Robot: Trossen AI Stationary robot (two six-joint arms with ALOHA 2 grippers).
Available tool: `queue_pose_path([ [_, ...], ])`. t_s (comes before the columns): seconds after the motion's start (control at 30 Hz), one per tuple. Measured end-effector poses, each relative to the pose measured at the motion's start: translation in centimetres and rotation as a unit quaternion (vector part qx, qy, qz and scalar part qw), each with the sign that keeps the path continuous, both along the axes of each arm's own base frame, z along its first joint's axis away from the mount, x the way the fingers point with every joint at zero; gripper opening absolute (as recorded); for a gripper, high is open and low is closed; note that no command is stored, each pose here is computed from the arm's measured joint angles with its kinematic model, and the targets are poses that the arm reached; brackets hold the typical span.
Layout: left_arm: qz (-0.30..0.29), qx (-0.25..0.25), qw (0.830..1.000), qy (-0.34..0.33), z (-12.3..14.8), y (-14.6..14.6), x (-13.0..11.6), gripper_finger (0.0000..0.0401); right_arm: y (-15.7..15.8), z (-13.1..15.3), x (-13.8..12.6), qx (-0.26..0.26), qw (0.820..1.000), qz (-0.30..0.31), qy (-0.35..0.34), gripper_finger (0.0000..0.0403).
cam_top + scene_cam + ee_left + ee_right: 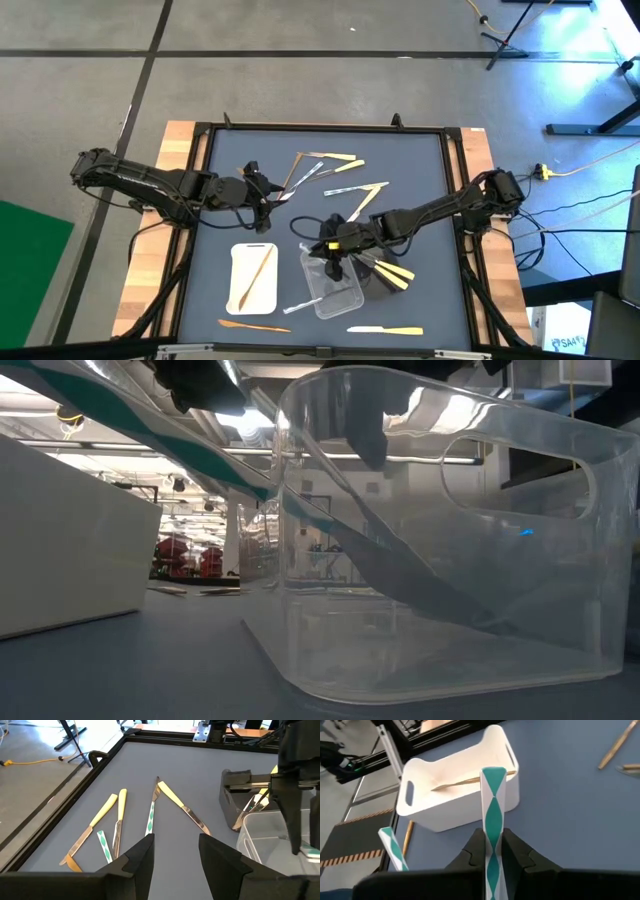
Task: Sort silverware by color (type)
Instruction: Put the blue patterned table knife into the transparent bin, then put the gold table knife into the white bin
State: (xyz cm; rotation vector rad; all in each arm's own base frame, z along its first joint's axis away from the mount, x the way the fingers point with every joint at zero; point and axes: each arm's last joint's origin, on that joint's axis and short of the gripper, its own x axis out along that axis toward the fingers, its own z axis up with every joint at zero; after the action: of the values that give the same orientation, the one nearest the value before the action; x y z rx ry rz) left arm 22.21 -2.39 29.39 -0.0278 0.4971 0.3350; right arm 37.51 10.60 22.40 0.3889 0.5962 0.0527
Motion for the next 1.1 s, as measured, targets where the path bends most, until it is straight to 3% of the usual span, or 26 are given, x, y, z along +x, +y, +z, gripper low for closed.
queue_pose_path([
  [0.37, 0.0, 0.0, 1.0, 0.0, 0.0, 0.0, 0.0, 0.0149, -0.08, -0.26, -0.16, -0.001, 1.0, -0.008, 0.016, 0.0023],
  [0.73, 0.0, 0.0, 1.0, 0.0, 0.0, 0.0, 0.0, 0.0149, -0.08, -0.24, -0.16, -0.001, 1.0, -0.008, 0.015, 0.0117],
  [1.1, 0.0, 0.0, 1.0, 0.0, 0.0, 0.01, 0.0, 0.0149, -0.08, -0.23, -0.16, -0.001, 1.0, -0.008, 0.015, 0.0125],
])
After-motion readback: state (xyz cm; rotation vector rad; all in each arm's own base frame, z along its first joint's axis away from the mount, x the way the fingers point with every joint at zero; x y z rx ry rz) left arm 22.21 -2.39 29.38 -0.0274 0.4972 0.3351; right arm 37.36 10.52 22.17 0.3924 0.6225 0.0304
